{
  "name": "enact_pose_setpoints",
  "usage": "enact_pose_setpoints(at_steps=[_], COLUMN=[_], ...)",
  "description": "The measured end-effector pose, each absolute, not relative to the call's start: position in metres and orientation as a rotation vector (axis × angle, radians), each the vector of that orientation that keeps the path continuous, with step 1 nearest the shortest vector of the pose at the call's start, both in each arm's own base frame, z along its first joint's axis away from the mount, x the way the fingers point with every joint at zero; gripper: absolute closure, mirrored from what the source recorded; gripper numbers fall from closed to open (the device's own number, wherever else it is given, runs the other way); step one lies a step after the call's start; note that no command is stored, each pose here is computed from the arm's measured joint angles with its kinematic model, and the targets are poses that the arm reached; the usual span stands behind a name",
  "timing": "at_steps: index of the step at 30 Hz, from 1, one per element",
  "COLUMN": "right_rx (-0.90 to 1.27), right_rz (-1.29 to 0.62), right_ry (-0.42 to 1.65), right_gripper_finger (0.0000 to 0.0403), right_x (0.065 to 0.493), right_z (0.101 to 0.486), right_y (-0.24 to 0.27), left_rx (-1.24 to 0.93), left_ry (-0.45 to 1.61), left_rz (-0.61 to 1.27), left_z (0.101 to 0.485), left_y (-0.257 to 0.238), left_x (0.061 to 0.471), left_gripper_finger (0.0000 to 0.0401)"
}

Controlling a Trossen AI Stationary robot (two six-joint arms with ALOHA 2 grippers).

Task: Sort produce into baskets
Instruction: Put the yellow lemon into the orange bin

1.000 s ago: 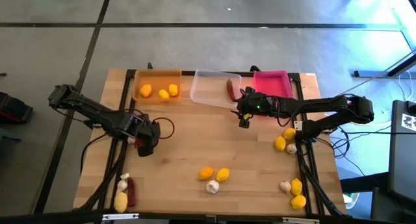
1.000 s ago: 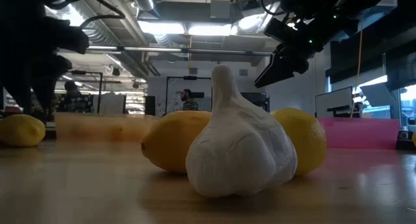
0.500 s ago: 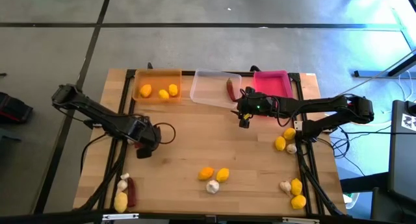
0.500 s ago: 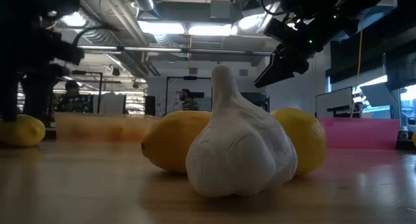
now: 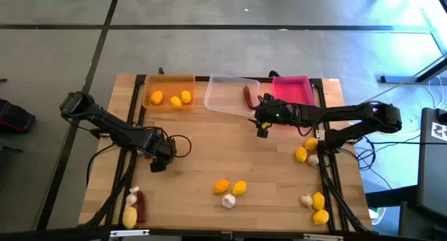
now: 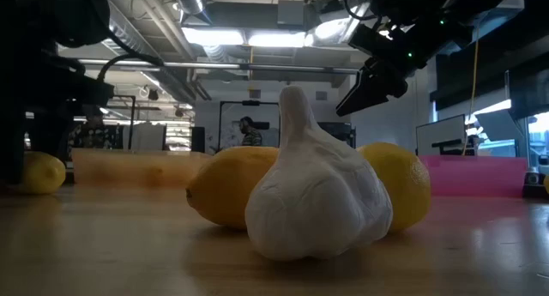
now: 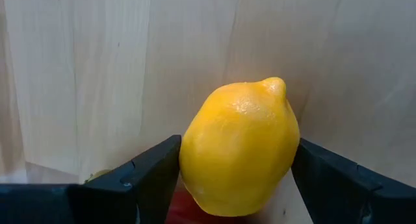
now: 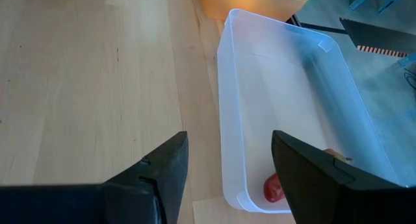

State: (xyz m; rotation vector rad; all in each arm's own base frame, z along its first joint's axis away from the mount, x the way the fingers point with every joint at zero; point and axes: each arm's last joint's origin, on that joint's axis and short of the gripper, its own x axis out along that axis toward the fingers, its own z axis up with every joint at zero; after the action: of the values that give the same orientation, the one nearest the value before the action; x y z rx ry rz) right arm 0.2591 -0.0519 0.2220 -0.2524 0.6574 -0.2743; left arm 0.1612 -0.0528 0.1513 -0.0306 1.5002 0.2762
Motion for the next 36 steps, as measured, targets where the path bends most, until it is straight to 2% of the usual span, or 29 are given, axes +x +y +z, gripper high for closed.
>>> enact_pose_setpoints(at_steps=[10, 24, 36], right_rx=[-0.252, -0.252, -0.252], right_rz=[-0.275, -0.275, -0.275], right_ry=[0.656, 0.655, 0.655], right_gripper_finger=[0.0187, 0.0188, 0.0188], right_x=[0.259, 0.259, 0.259], right_z=[0.222, 0.222, 0.222], right_y=[-0.052, -0.052, -0.052], left_rx=[-0.096, -0.194, -0.160], left_ry=[1.457, 1.362, 1.299], left_rz=[0.316, 0.359, 0.411], left_z=[0.150, 0.177, 0.193], left_y=[-0.049, -0.033, -0.006], left_x=[0.172, 0.197, 0.206], left_gripper_finger=[0.0190, 0.0191, 0.0188])
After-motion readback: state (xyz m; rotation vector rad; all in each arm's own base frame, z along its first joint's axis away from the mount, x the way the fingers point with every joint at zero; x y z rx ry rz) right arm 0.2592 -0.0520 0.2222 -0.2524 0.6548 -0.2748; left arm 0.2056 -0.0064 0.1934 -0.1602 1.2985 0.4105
